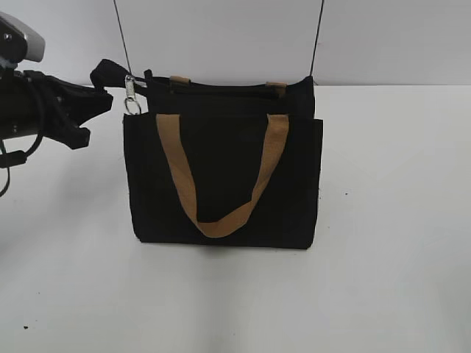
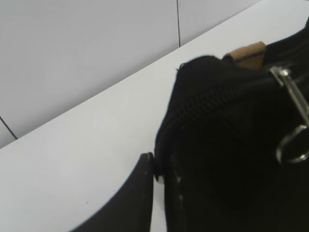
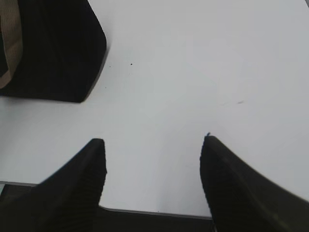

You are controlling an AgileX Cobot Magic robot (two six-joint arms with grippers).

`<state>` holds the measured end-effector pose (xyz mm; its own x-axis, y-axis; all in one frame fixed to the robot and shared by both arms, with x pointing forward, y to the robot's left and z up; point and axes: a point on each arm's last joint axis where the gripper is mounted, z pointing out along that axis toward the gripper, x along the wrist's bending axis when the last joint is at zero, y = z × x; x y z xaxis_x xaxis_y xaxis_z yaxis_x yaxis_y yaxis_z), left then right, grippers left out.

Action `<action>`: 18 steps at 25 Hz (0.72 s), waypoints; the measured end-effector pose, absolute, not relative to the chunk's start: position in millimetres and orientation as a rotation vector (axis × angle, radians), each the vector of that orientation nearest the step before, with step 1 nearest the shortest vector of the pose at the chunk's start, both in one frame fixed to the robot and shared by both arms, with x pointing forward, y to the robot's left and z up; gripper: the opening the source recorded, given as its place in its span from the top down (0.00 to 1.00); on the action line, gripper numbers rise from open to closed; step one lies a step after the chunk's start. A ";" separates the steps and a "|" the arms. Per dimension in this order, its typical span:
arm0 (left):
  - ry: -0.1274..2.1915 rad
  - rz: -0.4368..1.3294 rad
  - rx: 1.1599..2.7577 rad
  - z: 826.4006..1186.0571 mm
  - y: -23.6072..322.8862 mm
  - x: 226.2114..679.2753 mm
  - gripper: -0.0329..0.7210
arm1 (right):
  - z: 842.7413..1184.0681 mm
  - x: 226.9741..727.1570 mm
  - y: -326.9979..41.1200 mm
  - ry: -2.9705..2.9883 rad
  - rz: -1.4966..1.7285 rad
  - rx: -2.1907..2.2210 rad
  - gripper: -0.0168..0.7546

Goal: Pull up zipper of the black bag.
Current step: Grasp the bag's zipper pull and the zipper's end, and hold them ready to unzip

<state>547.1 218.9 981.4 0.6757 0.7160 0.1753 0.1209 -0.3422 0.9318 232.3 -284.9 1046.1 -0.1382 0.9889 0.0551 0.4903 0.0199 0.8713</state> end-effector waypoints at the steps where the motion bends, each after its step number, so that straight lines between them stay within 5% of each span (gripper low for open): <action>1: 0.669 0.709 1.845 981.3 219.0 547.4 0.91 | 1046.2 232.2 -284.2 1.694 1.058 1.521 0.36; 9: 0.681 0.730 1.797 998.2 218.3 560.2 0.91 | 1059.9 241.2 -276.2 1.751 1.144 1.578 0.36; 18: 0.673 0.677 1.766 1017.8 213.6 570.6 0.91 | 1101.3 314.2 -263.4 1.933 1.217 1.605 0.36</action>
<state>570.6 213.6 1017.8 0.6781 0.7253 0.1185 0.1137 -0.2629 0.9581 314.2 -263.4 1101.3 -0.2987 0.9213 0.2490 0.6227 -0.0096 0.7824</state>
